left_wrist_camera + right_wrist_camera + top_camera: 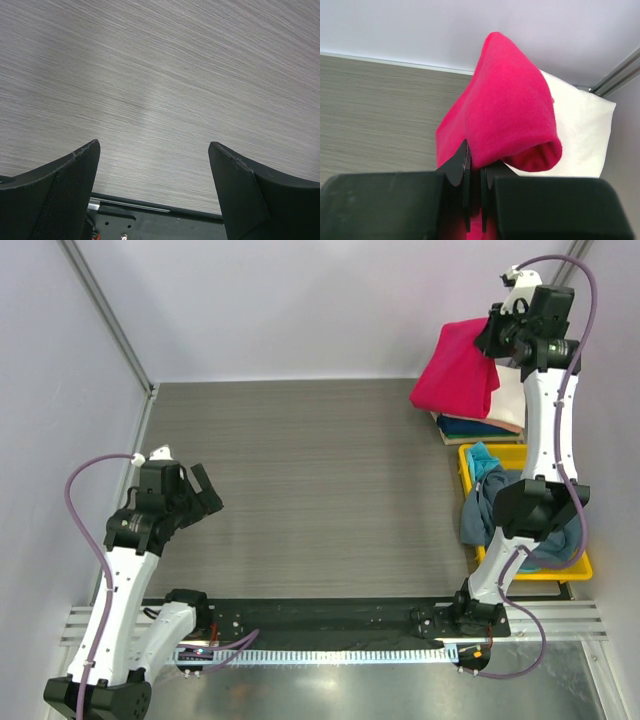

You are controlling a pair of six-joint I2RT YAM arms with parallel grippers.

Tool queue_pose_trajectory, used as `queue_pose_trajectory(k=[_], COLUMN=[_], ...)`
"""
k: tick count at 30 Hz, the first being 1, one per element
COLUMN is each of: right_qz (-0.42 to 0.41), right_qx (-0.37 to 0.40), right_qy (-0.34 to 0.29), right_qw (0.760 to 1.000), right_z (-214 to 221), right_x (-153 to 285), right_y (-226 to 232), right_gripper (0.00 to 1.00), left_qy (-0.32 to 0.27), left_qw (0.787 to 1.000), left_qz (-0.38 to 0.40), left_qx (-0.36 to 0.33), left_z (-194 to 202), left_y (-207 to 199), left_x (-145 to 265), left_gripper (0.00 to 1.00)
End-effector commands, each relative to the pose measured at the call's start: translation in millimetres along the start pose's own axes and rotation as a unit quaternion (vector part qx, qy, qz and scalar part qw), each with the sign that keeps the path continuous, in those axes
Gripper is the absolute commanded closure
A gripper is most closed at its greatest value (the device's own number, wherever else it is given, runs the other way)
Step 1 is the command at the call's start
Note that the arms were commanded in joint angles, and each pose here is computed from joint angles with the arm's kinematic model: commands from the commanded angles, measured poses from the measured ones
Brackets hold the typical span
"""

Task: Fold and stack the t-shirts
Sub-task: Neatly place the folded tshirt to the corner

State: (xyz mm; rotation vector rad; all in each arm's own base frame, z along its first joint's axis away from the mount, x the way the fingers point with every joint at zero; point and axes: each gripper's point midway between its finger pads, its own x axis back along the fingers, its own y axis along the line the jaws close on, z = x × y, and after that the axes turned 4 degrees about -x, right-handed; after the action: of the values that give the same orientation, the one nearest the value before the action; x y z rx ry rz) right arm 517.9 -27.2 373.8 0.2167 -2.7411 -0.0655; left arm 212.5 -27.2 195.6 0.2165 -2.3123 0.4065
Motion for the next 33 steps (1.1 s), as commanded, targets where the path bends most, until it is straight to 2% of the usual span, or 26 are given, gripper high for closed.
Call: queue_pose_trajectory(k=[1,11,17,20,29,33], right_qz=[-0.028,-0.061,-0.127,-0.131,-0.112,-0.158], right_qx=[0.004,-0.024,0.026,0.043,0.037,0.009], right_qy=[-0.066,-0.054,-0.07,-0.084,-0.086,-0.131], right_qw=[0.997,0.996,0.989,0.987,0.989,0.979], right_z=[-44,-33,-37,-43,-19,-28], right_x=[18,-6,-25,-30,-49,-40], right_y=[3,-29,-21,-27,-90,-111], right_gripper=[0.99,0.99,0.99,0.99,0.99,0.99], left_qy=[-0.021,-0.01,-0.011,-0.01,-0.003,-0.003], left_qw=[1.0,1.0,1.0,1.0,1.0,1.0], left_qz=[-0.002,-0.006,-0.01,-0.012,-0.017,-0.019], left_qx=[0.009,0.007,0.008,0.01,0.009,0.009], left_z=[-10,-8,-8,-8,-6,-6], left_y=[-1,-1,0,1,2,3], left_x=[-2,-6,-6,-7,-10,-10], left_gripper=[0.11,0.11,0.12,0.12,0.12,0.12])
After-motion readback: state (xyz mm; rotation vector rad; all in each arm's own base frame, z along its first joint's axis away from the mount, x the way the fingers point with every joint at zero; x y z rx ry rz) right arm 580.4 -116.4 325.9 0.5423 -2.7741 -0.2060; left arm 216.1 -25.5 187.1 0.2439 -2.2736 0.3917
